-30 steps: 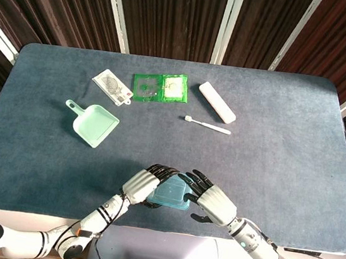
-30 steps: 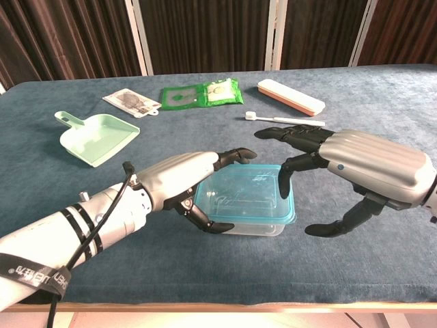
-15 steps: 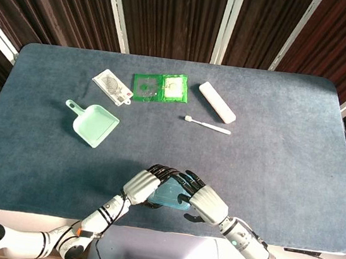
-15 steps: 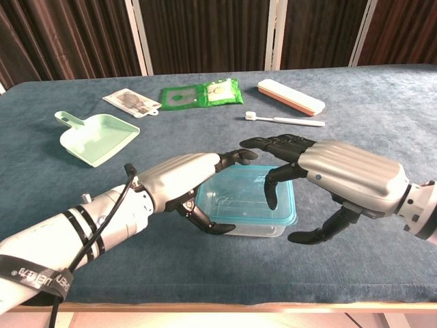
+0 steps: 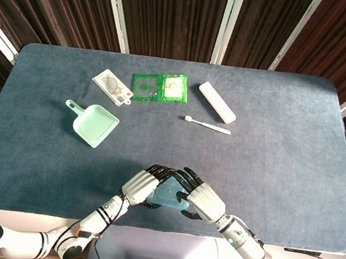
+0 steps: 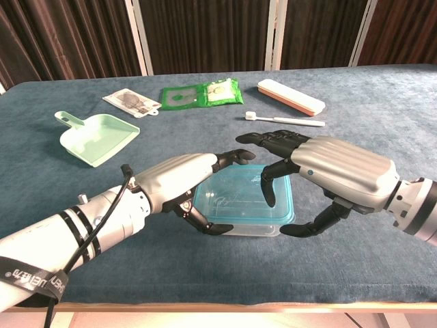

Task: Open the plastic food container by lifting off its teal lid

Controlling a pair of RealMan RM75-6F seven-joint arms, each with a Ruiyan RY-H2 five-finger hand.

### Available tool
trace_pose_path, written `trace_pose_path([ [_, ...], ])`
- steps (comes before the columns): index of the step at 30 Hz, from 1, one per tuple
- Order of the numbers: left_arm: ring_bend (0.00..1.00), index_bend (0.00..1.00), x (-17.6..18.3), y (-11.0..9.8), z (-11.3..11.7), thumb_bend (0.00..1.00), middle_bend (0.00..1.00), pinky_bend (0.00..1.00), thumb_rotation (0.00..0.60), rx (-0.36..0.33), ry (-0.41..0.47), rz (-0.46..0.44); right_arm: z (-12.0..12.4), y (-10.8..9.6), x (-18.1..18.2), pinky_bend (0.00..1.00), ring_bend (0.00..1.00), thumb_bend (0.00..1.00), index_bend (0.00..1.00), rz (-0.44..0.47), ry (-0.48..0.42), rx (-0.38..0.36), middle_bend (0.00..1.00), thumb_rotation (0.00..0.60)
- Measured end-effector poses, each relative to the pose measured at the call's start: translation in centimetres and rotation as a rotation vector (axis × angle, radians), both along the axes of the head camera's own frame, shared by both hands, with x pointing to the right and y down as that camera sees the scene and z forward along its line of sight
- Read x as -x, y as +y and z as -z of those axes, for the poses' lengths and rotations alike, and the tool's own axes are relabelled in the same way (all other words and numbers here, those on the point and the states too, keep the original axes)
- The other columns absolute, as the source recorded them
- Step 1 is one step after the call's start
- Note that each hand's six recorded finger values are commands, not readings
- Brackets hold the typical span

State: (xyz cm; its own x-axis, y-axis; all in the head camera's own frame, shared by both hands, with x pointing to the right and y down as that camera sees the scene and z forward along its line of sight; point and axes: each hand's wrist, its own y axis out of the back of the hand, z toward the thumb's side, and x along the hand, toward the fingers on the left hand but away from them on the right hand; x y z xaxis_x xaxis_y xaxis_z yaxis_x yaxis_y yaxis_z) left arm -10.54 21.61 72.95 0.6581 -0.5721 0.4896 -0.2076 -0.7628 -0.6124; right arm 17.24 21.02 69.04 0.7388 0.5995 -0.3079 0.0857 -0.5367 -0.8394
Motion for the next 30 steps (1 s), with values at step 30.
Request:
trace_pose_path([
  [30,0.55,0.04,-0.1,0.7,-0.7,0.29,0.76,0.67,0.6,-0.024,-0.025,-0.038,1.1,-1.0,-0.4,0.0,0.0,0.35,0.65,-0.054,-0.043,0.014,0.1,0.6],
])
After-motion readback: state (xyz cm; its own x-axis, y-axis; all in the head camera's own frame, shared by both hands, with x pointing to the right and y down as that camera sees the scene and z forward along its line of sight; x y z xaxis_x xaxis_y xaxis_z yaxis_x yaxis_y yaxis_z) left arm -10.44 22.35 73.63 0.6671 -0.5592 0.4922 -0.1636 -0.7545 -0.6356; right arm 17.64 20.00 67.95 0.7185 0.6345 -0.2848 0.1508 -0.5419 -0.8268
